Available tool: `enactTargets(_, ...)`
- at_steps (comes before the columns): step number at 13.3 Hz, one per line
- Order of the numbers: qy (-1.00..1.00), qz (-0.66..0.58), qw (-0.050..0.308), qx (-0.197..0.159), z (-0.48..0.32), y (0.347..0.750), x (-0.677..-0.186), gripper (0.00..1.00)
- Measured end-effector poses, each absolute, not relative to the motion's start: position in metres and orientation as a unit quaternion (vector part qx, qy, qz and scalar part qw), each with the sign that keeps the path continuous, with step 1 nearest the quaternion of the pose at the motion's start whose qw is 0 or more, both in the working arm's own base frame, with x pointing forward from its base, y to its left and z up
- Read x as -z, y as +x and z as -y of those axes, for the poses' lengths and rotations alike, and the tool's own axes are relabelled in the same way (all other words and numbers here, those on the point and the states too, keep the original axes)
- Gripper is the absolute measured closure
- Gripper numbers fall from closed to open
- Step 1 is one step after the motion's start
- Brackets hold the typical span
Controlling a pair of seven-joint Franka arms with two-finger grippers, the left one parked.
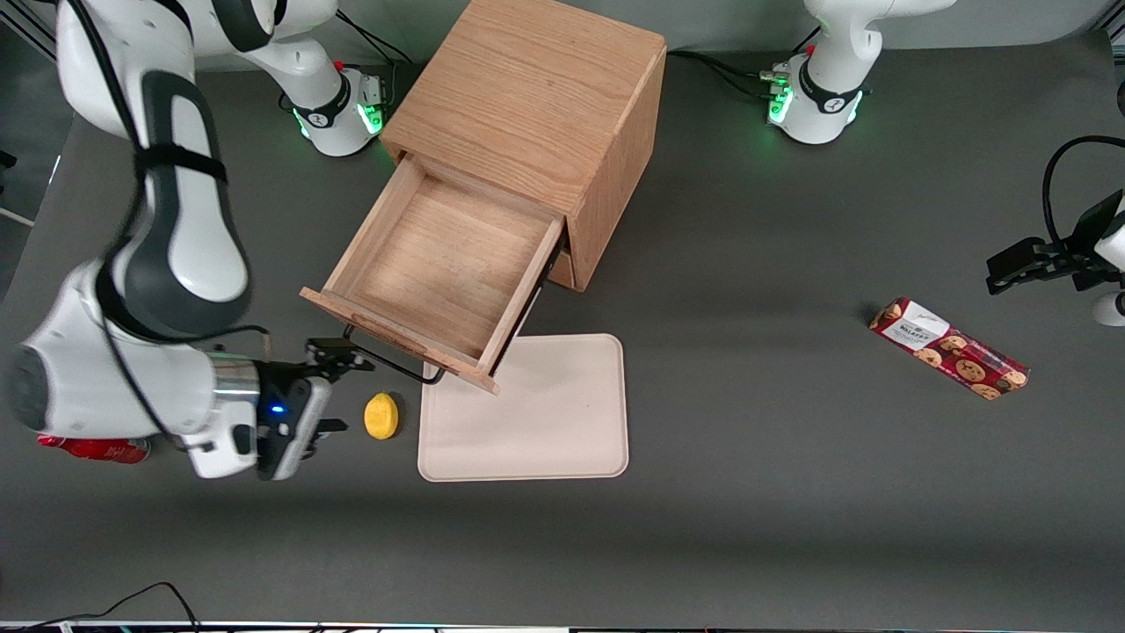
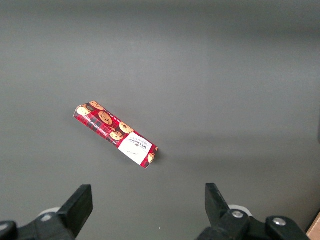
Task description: Open upper drawer
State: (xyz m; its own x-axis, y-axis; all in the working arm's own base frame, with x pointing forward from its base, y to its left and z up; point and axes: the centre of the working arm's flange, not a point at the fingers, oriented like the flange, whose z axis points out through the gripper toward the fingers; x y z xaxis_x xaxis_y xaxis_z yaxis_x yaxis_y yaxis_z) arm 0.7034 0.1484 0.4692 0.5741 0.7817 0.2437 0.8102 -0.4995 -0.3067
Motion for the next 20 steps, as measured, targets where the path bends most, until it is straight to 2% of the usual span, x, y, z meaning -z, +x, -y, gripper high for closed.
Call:
enactTargets(2, -0.885, 0.428, 0.179, 0.03, -0.14, 0.686, -0.518, 0.0)
enactTargets(4, -0.925, 0.339, 0.174, -0.003, -0.143, 0.664, -0.549, 0.0)
enactTargets(6, -0.962, 0.237, 0.129, -0.029, -0.152, 0.647, -0.569, 0.0)
enactTargets(8, -0.981, 0.182, 0.059, -0.035, -0.168, 0.629, -0.582, 0.0)
enactTargets(10, -0.985, 0.169, 0.029, -0.029, -0.163, 0.622, -0.592, 0.0)
enactTargets(14, -0.987, 0.152, 0.022, -0.045, -0.125, 0.6, -0.617, 0.0)
enactTargets(18, -0.991, 0.13, 0.033, -0.018, -0.1, 0.554, -0.618, 0.0)
enactTargets(20, -0.992, 0.119, 0.032, -0.019, -0.084, 0.531, -0.605, 0.0)
